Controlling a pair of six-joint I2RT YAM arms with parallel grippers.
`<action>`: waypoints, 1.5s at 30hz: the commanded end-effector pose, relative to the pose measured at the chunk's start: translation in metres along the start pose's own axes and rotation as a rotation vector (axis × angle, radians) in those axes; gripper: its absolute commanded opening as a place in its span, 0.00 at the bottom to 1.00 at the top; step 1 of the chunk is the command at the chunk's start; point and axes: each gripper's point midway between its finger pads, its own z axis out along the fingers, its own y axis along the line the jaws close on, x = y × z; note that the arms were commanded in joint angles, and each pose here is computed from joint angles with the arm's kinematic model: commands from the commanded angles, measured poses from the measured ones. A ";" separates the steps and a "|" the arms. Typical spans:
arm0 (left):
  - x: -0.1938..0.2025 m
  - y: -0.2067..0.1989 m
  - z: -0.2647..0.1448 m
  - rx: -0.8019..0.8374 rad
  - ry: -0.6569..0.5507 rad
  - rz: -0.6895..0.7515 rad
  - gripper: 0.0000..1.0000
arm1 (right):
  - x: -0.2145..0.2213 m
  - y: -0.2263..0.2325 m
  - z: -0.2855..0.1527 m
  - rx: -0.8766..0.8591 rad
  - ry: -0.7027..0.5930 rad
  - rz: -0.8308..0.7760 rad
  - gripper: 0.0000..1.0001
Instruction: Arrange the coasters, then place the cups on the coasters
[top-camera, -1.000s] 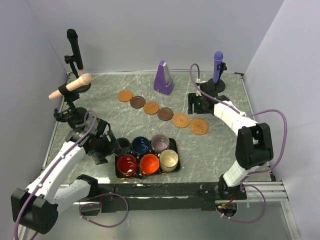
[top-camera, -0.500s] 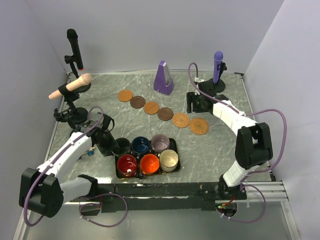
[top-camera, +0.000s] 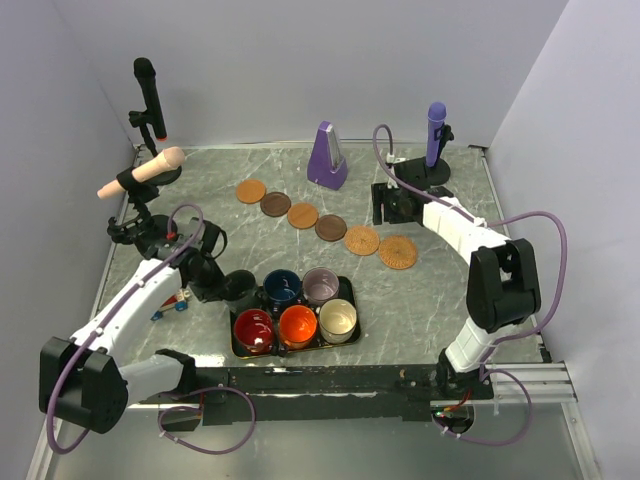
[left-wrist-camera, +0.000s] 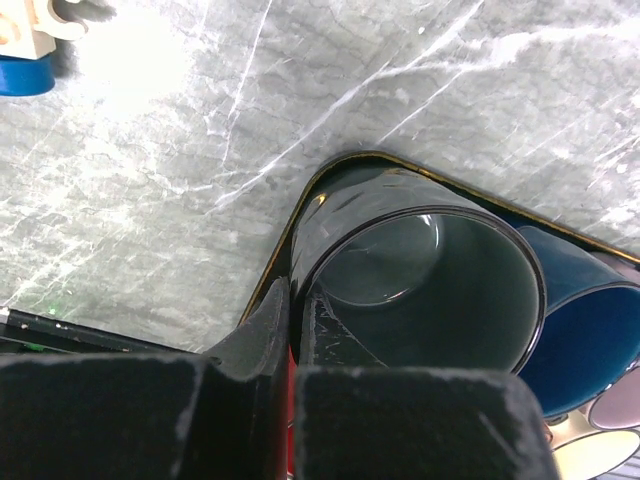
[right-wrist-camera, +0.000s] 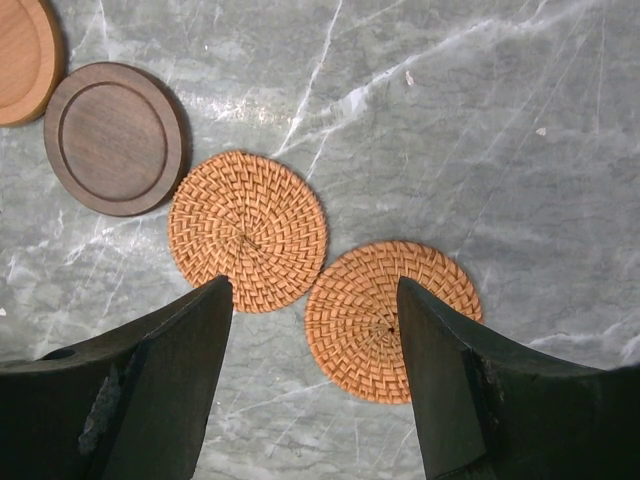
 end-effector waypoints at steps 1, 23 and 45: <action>-0.036 -0.021 -0.023 0.086 -0.156 -0.030 0.01 | -0.029 0.003 -0.006 0.005 -0.072 -0.021 0.73; -0.142 -0.071 -0.104 0.163 -0.580 0.435 0.01 | -0.037 0.004 -0.022 0.011 -0.127 -0.023 0.73; -0.309 -0.203 -0.026 0.458 -0.586 0.709 0.01 | -0.032 0.017 -0.065 -0.021 -0.183 -0.024 0.73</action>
